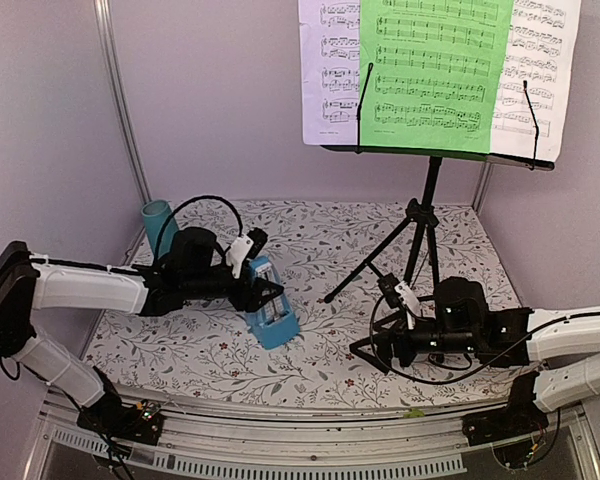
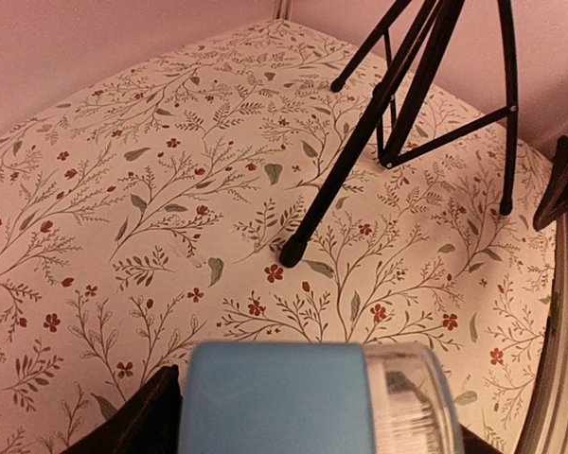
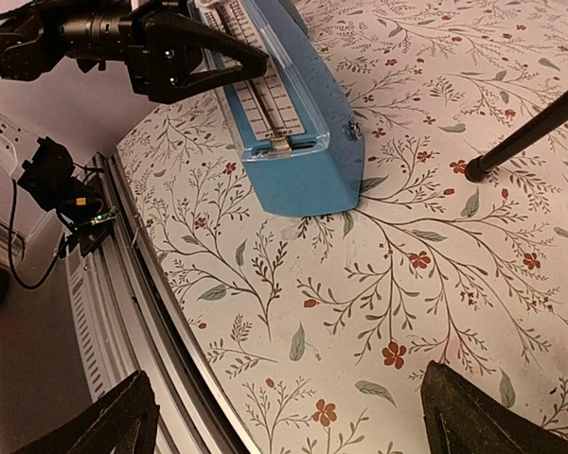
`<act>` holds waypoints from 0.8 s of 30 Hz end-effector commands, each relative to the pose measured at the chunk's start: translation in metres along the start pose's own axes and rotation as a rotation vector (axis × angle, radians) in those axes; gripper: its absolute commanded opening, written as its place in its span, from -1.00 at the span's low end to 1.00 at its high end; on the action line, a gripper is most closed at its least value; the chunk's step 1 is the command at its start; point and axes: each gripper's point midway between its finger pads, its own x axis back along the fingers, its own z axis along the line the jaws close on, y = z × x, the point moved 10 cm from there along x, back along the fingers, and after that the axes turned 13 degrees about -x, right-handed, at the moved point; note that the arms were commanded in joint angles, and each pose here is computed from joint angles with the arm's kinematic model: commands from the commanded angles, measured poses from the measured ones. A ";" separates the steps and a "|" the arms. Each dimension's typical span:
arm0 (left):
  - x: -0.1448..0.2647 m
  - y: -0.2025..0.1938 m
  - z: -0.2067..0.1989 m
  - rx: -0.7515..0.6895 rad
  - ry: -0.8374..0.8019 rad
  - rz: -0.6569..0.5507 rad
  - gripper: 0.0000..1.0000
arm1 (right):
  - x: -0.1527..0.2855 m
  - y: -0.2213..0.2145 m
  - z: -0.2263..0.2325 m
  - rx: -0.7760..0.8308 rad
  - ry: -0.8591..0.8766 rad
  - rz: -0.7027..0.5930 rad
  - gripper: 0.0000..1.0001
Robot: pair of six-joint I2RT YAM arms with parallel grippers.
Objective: Set up the instrument practice props
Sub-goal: Adjust the metronome at the center of the board.
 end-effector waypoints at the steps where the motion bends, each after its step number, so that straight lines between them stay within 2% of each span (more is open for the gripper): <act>1: 0.012 0.010 -0.021 0.152 0.182 -0.011 0.23 | -0.006 0.010 0.014 0.005 -0.023 -0.063 0.98; 3: 0.013 0.011 -0.032 0.201 0.251 0.026 0.26 | -0.010 0.008 0.015 -0.001 -0.039 -0.063 0.98; 5: 0.016 0.011 -0.041 0.255 0.346 0.077 0.45 | -0.012 0.006 0.013 -0.015 -0.047 -0.063 0.98; 8: 0.018 0.015 -0.058 0.272 0.341 0.059 0.71 | -0.015 0.005 0.013 -0.020 -0.042 -0.057 0.98; 10: 0.019 0.021 -0.062 0.222 0.314 0.047 0.79 | -0.016 0.005 0.013 -0.018 -0.035 -0.053 0.98; 13: 0.025 0.034 -0.064 0.073 0.234 0.009 0.86 | -0.016 0.005 0.015 -0.010 -0.021 -0.048 0.98; 18: 0.041 0.046 -0.046 -0.170 0.067 -0.033 0.88 | -0.013 0.002 0.014 0.005 -0.003 -0.038 0.98; 21: 0.059 0.049 -0.033 -0.290 -0.070 -0.108 0.87 | -0.008 0.000 0.013 0.008 0.008 -0.041 0.98; 24: 0.074 0.047 -0.028 -0.492 -0.115 -0.167 0.92 | -0.004 -0.002 0.013 0.010 0.018 -0.043 0.98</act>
